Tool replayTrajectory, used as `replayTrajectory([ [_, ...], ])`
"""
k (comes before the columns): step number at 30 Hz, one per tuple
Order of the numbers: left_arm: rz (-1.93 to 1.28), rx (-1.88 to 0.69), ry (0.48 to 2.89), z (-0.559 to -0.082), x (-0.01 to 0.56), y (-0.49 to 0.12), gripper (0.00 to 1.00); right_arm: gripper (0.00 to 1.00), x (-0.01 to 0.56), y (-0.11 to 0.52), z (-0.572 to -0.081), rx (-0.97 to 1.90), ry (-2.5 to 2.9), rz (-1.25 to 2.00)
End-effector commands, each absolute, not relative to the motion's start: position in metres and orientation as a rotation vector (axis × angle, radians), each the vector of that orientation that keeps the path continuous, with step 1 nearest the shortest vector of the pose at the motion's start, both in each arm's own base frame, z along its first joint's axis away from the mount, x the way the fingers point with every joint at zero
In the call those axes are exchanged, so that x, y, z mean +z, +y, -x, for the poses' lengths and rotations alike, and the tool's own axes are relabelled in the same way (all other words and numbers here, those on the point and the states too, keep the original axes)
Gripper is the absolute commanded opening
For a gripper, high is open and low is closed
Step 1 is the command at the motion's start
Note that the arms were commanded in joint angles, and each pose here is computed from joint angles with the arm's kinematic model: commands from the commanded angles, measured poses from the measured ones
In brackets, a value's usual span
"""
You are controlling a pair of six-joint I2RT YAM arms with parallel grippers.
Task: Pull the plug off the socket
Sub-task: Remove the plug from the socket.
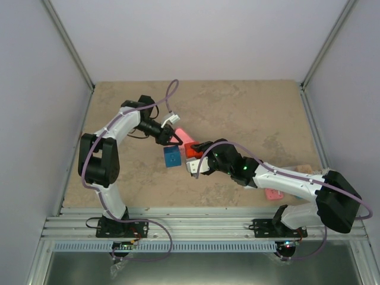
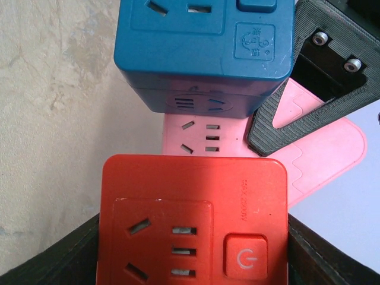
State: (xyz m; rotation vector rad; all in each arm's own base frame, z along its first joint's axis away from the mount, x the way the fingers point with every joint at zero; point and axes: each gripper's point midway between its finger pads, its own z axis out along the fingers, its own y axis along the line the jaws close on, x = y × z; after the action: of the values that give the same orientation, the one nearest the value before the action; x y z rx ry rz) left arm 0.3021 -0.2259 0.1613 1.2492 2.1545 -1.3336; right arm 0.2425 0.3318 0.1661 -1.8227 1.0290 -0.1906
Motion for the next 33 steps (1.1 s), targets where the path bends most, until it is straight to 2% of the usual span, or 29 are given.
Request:
replayTrajectory([
  [1,-1.222,-1.441,2.07,-0.294,0.187,-0.233,0.0,0.42,0.173,0.329,-0.244,-0.249,0.992,1.832],
  [9,-1.204,-1.394,2.082,-0.299,0.186,-0.233,0.0,0.32,0.187,0.337,-0.247,-0.134,1.09,1.759],
  [19,-1.194,-1.387,2.108,-0.301,0.179,-0.232,0.0,0.21,0.177,0.335,-0.228,-0.072,1.048,1.913],
  [24,-1.187,-1.357,2.112,-0.304,0.179,-0.232,0.0,0.2,0.176,0.336,-0.227,-0.049,1.075,1.955],
  [33,-1.173,-1.348,2.113,-0.307,0.18,-0.232,0.0,0.2,0.184,0.333,-0.251,-0.193,1.091,1.845],
])
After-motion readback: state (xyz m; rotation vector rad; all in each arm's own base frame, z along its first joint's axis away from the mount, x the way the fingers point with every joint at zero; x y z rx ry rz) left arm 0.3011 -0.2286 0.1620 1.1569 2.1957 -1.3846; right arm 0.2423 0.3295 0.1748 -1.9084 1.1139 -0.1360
